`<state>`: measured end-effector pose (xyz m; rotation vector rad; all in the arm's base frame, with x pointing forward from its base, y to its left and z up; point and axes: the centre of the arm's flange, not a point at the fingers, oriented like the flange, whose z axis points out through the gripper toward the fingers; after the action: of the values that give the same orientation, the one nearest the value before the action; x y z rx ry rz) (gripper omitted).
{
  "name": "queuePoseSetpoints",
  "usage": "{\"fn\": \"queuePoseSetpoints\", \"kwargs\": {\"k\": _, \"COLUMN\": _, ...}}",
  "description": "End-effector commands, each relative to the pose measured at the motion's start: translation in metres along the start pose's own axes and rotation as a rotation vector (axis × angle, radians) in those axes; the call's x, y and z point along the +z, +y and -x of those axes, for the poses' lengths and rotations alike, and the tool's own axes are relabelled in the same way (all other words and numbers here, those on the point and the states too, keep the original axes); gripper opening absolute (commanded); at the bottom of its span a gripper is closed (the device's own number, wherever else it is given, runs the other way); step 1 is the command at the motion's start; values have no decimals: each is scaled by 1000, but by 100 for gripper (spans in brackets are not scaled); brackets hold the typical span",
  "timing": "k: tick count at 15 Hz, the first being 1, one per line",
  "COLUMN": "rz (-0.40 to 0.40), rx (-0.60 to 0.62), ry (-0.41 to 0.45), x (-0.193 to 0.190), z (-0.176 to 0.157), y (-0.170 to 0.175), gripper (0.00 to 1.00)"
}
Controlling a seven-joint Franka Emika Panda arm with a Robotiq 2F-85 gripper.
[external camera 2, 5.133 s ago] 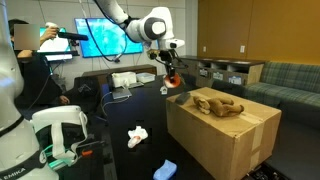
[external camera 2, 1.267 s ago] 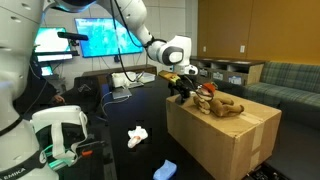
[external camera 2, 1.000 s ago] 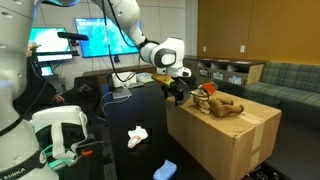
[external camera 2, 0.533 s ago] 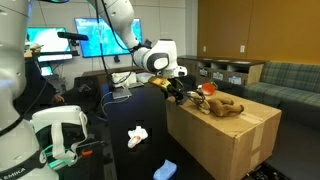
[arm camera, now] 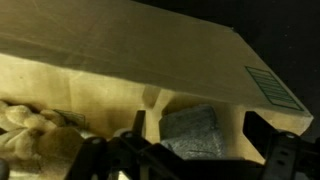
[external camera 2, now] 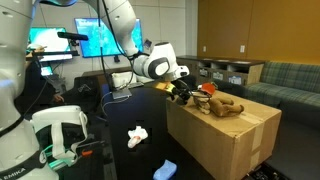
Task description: Put the white towel on the table, the then moose on the box, then the blue sponge on the table, then the turnip plushie on the box, then the duster on the table, and lastly, the white cloth on the box
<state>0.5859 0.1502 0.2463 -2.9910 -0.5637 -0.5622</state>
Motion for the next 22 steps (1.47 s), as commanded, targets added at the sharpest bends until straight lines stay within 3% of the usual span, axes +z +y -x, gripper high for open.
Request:
{"fn": "queuePoseSetpoints", "kwargs": {"k": 1, "rz": 45, "rx": -9, "ry": 63, "x": 12, "z": -9, "y": 8, "gripper": 100}}
{"fn": "queuePoseSetpoints", "kwargs": {"k": 8, "rz": 46, "rx": -29, "ry": 111, "x": 26, "z": -23, "y": 17, "gripper": 100}}
{"fn": "queuePoseSetpoints", "kwargs": {"k": 17, "rz": -52, "rx": -86, "ry": 100, "x": 32, "z": -43, "y": -3, "gripper": 100}}
{"fn": "queuePoseSetpoints", "kwargs": {"k": 18, "rz": -66, "rx": -88, "ry": 94, "x": 32, "z": -44, "y": -4, "gripper": 94}}
{"fn": "queuePoseSetpoints", "kwargs": {"k": 19, "rz": -73, "rx": -92, "ry": 90, "x": 33, "z": -45, "y": -5, "gripper": 75}}
{"fn": "queuePoseSetpoints", "kwargs": {"k": 22, "rz": -71, "rx": -83, "ry": 71, "x": 34, "z": -47, "y": -1, "gripper": 62}}
